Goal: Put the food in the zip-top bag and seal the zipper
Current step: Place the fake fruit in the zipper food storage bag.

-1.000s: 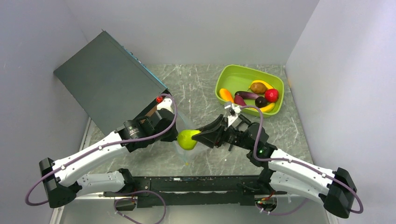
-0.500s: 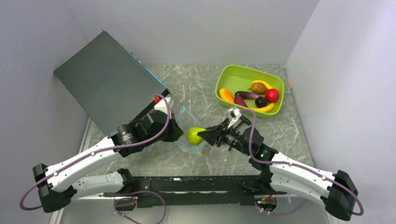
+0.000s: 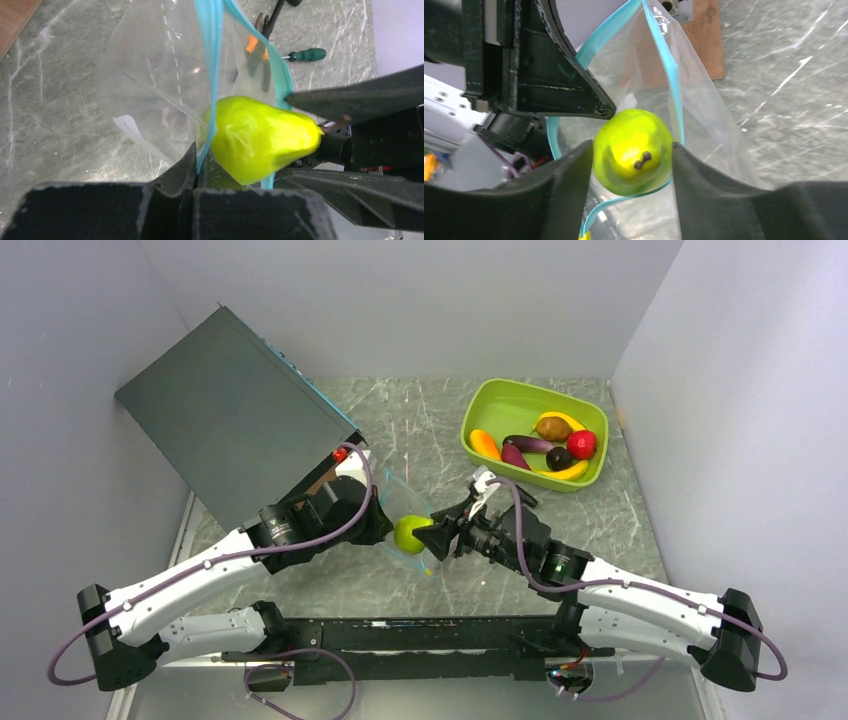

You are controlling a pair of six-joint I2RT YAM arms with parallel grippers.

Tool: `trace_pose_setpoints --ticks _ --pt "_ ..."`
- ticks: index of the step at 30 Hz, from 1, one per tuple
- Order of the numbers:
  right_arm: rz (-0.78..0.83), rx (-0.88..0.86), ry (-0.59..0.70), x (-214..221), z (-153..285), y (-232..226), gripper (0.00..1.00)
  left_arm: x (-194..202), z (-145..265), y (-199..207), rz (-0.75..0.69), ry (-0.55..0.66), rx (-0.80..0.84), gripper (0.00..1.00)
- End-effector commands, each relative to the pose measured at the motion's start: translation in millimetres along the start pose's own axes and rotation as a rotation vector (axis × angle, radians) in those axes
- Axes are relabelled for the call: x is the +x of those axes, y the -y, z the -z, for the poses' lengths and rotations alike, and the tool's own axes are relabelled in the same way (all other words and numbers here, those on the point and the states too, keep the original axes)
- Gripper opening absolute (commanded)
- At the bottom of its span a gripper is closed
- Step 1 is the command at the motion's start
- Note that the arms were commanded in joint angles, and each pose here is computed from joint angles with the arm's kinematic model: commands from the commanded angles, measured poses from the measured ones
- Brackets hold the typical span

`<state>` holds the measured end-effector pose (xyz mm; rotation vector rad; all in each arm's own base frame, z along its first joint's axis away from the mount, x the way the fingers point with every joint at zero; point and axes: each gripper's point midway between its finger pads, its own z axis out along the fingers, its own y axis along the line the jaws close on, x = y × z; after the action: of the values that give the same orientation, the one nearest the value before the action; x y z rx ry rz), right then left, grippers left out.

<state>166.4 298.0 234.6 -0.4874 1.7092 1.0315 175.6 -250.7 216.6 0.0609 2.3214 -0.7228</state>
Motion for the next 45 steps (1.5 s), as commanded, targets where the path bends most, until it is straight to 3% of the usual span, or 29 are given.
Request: trace_pose_setpoints --ticks 1,3,5,12,19,26,31,39,45 --pt "0.096 0.058 -0.002 -13 0 7 0.7 -17 9 8 0.01 0.05 0.008 0.0" --pt "0.105 0.063 -0.008 -15 0 7 0.8 -17 10 5 0.005 0.047 -0.008 0.0" --pt "0.108 0.069 -0.015 -18 0 6 0.81 -18 10 4 0.002 0.046 -0.019 0.0" --pt "0.112 0.049 0.006 -34 1 -3 0.8 -18 11 3 -0.001 0.044 -0.022 0.0" --pt "0.096 0.02 -0.065 -15 -9 -7 0.78 -20 12 9 0.018 0.055 0.009 0.0" --pt "0.126 0.243 -0.178 6 -20 28 0.8 -20 14 15 0.015 0.05 0.04 0.0" --pt "0.187 0.296 -0.245 18 -26 29 0.8 -25 15 11 0.019 0.072 0.016 0.0" --pt "0.16 0.24 -0.255 4 -31 8 0.72 -24 16 4 0.007 0.059 -0.028 0.0" --pt "0.13 0.197 -0.225 -16 -28 -8 0.81 -26 19 7 -0.005 0.057 -0.018 0.0"
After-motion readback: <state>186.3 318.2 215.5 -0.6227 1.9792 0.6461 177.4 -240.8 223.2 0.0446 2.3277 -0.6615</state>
